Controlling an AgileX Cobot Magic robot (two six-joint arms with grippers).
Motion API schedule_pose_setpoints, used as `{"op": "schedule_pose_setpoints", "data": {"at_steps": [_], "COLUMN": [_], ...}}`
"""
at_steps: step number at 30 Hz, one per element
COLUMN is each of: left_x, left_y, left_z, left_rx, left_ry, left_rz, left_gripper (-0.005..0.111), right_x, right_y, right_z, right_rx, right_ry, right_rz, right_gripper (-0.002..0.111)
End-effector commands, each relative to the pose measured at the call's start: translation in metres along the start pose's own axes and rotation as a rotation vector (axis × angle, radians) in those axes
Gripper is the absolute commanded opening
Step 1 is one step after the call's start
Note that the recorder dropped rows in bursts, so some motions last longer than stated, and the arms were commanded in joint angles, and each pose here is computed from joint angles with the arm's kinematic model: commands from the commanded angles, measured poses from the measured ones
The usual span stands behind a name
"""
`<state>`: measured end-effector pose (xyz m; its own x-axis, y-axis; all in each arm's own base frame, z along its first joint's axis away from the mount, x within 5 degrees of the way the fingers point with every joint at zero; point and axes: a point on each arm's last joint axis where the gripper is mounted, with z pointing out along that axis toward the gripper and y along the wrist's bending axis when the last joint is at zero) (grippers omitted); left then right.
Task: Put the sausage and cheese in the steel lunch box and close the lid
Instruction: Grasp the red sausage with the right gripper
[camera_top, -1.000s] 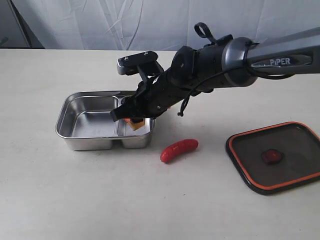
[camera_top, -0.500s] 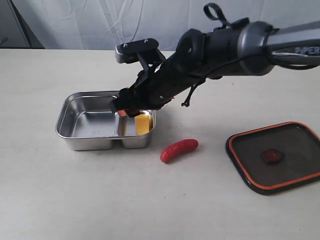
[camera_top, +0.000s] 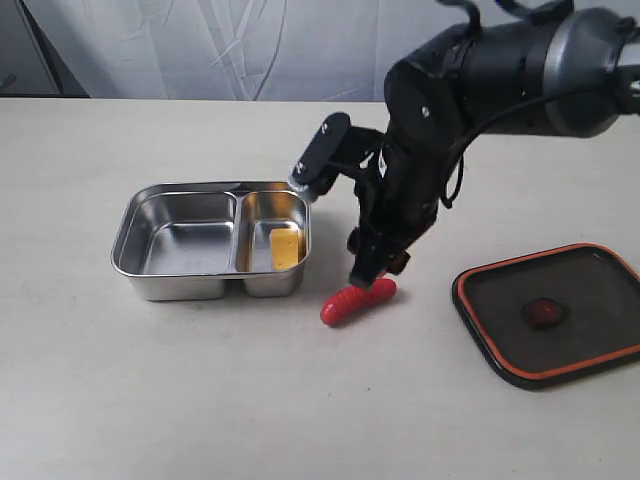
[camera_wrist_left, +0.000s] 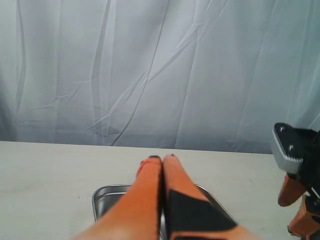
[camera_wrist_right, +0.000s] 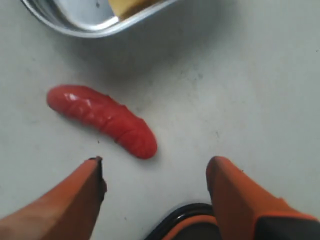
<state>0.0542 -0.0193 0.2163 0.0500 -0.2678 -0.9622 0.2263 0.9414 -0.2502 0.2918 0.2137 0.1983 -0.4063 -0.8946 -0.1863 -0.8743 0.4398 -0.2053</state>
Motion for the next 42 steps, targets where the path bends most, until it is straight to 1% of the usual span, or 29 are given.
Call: {"op": "schedule_pose_setpoints", "data": {"at_steps": [1, 4, 10, 18, 24, 28, 30, 37, 42], "left_x": [0.001, 0.001, 0.001, 0.001, 0.001, 0.001, 0.001, 0.001, 0.001], "left_y": [0.000, 0.000, 0.000, 0.000, 0.000, 0.000, 0.000, 0.000, 0.000], "left_z": [0.000, 0.000, 0.000, 0.000, 0.000, 0.000, 0.000, 0.000, 0.000], "left_rx": [0.008, 0.008, 0.008, 0.008, 0.008, 0.008, 0.008, 0.008, 0.008], "left_ry": [0.001, 0.001, 0.001, 0.001, 0.001, 0.001, 0.001, 0.001, 0.001], "left_rz": [0.000, 0.000, 0.000, 0.000, 0.000, 0.000, 0.000, 0.000, 0.000], "left_gripper": [0.000, 0.000, 0.000, 0.000, 0.000, 0.000, 0.000, 0.000, 0.000], "right_x": [0.013, 0.017, 0.013, 0.010, 0.012, 0.012, 0.012, 0.010, 0.010], "right_y": [0.002, 0.005, 0.007, 0.010, 0.014, 0.017, 0.020, 0.030, 0.029], "right_z": [0.031, 0.043, 0.053, 0.058, 0.076, 0.081, 0.081, 0.079, 0.071], "right_rx": [0.019, 0.011, 0.043, 0.026, 0.001, -0.019, -0.027, -0.049, -0.049], "right_ry": [0.089, 0.109, -0.010, -0.063, -0.029, -0.024, -0.014, 0.006, 0.009], "right_rz": [-0.067, -0.079, -0.100, -0.061, -0.066, -0.043, -0.049, -0.061, -0.057], "right_gripper": [0.060, 0.060, 0.060, 0.060, 0.060, 0.056, 0.054, 0.054, 0.054]}}
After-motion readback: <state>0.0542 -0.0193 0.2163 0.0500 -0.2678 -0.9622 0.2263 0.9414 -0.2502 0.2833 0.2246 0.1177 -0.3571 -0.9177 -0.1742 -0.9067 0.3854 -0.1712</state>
